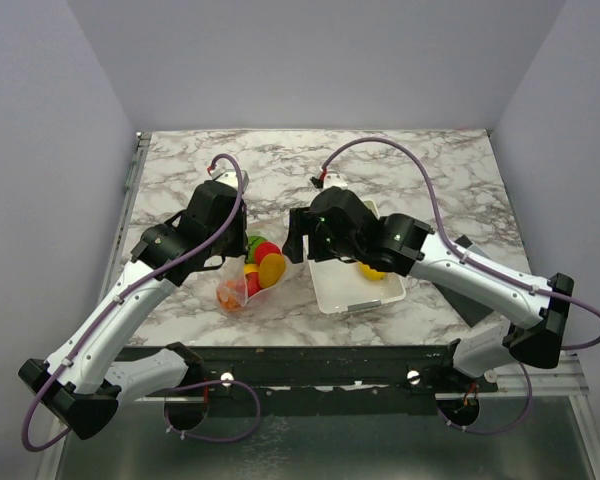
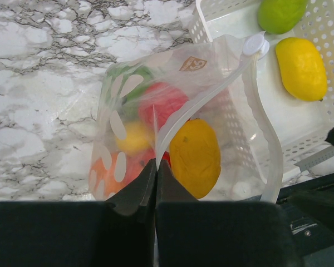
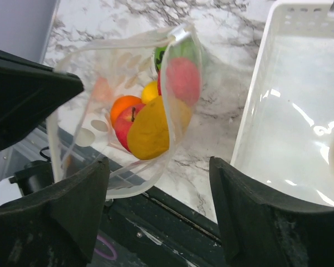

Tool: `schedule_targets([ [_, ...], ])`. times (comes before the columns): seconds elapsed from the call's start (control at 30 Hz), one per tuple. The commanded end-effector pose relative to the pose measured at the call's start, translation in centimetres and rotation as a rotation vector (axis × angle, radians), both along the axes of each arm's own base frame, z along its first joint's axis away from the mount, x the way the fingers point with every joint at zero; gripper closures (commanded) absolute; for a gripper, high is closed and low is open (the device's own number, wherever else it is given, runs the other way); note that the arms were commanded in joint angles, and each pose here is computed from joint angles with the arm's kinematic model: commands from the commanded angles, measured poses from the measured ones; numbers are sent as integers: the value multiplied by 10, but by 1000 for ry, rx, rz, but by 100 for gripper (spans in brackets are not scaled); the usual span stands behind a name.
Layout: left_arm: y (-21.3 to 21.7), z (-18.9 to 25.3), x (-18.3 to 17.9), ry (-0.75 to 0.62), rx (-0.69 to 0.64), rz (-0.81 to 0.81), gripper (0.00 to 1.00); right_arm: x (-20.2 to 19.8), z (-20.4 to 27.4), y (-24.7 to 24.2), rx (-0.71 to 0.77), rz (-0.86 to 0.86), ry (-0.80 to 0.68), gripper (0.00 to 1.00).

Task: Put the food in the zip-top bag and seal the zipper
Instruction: Place the fake fruit in the zipper food storage bag, then adjust the zipper food storage bag at the center of the board.

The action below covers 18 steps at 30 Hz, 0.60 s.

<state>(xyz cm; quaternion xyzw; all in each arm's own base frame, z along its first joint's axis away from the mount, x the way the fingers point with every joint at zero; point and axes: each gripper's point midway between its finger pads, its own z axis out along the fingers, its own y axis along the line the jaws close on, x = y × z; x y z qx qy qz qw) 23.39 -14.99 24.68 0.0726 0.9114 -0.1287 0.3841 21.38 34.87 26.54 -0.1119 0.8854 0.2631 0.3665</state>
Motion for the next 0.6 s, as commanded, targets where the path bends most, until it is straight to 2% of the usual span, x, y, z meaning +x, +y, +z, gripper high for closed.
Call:
schedule_targets([
  [0.0, -1, 7, -1, -3, -15, 0, 100, -9, -30, 7, -15, -13, 104, 29],
  [0.27, -2, 6, -1, 1, -20, 4, 100, -10, -56, 19, -25, -32, 178, 45],
  [0.37, -2, 7, -1, 1, -23, 3, 100, -9, -58, 25, -23, -29, 186, 54],
  [0.43, -2, 8, -1, -2, -24, 3, 100, -7, -59, 28, -29, -26, 189, 61],
  [0.57, 0, 11, -2, -12, -23, 3, 100, -3, -57, 30, -44, -26, 174, 87],
])
